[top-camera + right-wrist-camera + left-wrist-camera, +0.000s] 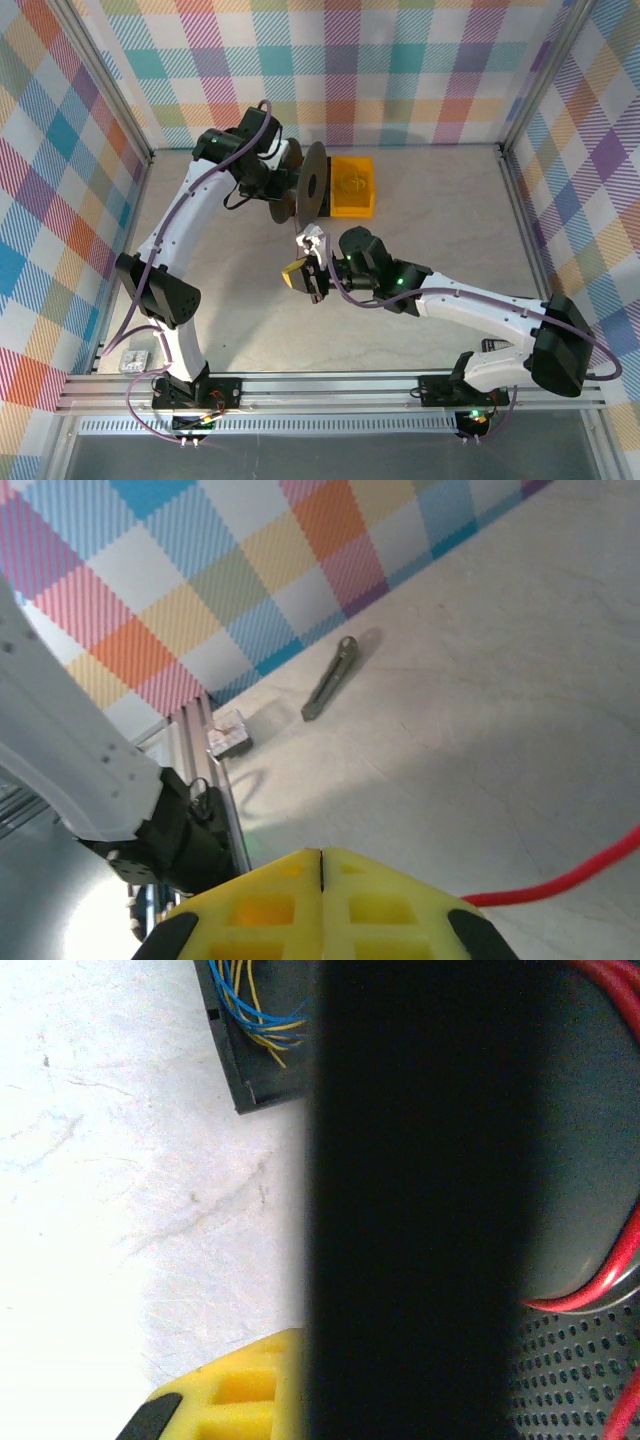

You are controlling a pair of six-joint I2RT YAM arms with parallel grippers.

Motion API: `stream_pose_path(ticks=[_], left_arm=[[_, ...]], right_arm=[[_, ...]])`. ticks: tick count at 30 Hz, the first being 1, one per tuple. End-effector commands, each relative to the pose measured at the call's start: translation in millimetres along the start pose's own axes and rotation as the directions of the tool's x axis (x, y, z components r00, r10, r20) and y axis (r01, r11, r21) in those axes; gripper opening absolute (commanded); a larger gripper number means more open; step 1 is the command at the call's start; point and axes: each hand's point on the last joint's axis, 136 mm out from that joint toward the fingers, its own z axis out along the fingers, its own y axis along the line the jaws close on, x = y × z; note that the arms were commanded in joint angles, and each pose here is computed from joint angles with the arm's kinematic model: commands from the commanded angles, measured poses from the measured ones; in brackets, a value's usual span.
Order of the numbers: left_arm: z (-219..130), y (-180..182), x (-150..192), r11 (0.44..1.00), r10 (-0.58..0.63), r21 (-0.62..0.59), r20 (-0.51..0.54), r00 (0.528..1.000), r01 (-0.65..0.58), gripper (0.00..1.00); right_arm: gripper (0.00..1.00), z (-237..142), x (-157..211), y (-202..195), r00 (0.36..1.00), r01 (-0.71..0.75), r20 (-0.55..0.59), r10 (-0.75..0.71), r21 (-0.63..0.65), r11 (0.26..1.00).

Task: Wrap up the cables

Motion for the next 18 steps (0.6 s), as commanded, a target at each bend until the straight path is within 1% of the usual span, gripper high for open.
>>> stream_pose_path(ticks=[1,3,5,7,9,13,15,18], left_arm=[[-62,2,-64,0.991,-0.114,0.102,0.345,0.932,0.084,0.00],[-79,2,-68,0.980,-0.162,0.170,0.390,0.906,0.102,0.00],[-93,2,-70,0.964,-0.206,0.241,0.422,0.883,0.110,0.00],[-105,3,-70,0.949,-0.244,0.293,0.440,0.864,0.119,0.00],[-120,-3,-69,0.928,-0.268,0.358,0.461,0.846,0.099,0.00],[-142,-24,-61,0.869,-0.289,0.495,0.481,0.828,0.016,0.00],[-156,-31,-54,0.829,-0.305,0.559,0.492,0.816,-0.027,0.00],[-168,-33,-39,0.778,-0.330,0.626,0.484,0.810,-0.057,0.00]], right_arm=[[0.00,-2,47,-1,0.993,-0.106,-0.051,0.104,-0.026,0.994],[0.00,-10,66,-26,0.983,-0.182,-0.025,0.182,0.033,0.983],[0.00,-20,78,-54,0.964,-0.264,0.032,0.263,0.082,0.961],[0.00,-33,89,-81,0.931,-0.362,0.072,0.357,0.092,0.927],[0.00,-42,94,-102,0.908,-0.417,0.086,0.409,0.116,0.901],[0.00,-48,86,-116,0.909,-0.417,0.061,0.413,0.070,0.906],[0.00,-51,75,-122,0.913,-0.404,0.068,0.402,0.022,0.914],[0.00,-61,59,-140,0.905,-0.411,0.105,0.412,-0.034,0.911]])
